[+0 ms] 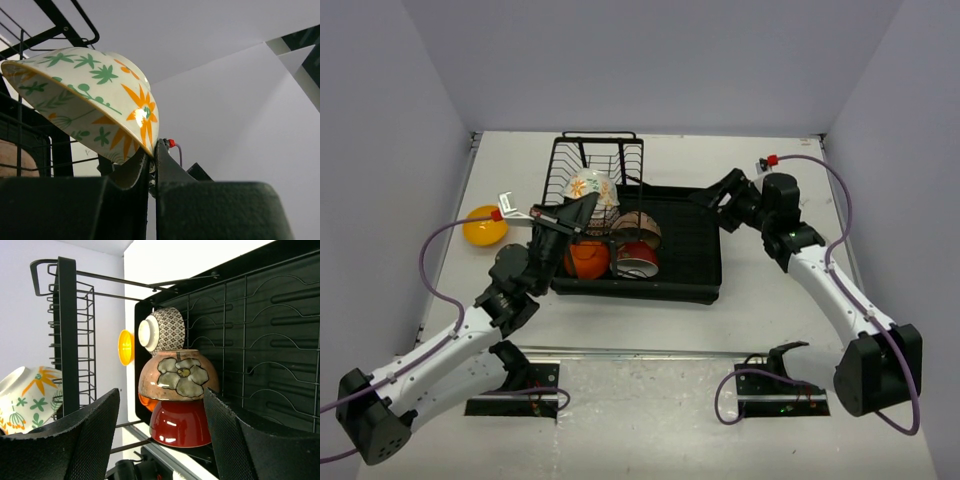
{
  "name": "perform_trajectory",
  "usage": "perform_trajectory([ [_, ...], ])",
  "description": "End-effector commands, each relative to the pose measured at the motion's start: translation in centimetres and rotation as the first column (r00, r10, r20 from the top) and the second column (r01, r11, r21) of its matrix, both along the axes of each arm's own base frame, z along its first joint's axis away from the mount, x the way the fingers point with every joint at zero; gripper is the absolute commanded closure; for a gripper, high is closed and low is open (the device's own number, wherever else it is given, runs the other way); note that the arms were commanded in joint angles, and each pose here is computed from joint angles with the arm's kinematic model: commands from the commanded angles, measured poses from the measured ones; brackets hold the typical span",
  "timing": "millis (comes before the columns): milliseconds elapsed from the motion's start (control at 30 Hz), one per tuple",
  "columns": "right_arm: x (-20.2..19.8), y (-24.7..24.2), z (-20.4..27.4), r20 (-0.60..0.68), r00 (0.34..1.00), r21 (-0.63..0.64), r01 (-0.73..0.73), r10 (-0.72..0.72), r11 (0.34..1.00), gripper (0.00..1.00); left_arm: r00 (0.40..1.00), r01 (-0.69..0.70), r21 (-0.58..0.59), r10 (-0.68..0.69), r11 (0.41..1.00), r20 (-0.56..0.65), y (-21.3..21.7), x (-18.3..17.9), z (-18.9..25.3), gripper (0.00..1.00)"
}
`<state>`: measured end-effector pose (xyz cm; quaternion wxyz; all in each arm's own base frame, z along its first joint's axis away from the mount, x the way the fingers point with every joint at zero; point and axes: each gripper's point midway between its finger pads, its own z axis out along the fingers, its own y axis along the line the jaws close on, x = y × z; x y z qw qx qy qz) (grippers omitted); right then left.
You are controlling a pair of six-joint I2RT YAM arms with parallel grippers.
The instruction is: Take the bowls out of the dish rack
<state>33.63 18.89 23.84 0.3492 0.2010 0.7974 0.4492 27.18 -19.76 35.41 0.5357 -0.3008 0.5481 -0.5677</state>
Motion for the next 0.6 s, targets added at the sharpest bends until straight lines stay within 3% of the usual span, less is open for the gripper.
perform_trajectory([
  [0,0.6,1.0,2.7,0.081,0.996,0.044,-0.044,0.041,0.998,0.31,0.994,-0.047,0.065,0.040,0.997,0.099,0.3,0.4,0.8,1.00],
  [167,0.6,1.7,2.9,0.061,0.997,0.136,-0.048,0.040,0.990,0.30,0.988,-0.060,0.090,0.046,0.994,0.145,0.3,0.3,2.6,1.00],
  [300,0.4,2.1,3.5,0.031,0.999,0.234,-0.023,0.017,0.972,0.27,0.976,-0.087,0.118,0.061,0.989,0.210,0.6,0.2,7.4,1.00],
  [567,-0.1,3.6,4.1,-0.024,0.999,0.307,-0.031,0.040,0.951,0.27,0.966,-0.097,0.207,0.042,0.974,0.256,-0.3,0.5,11.8,1.00],
])
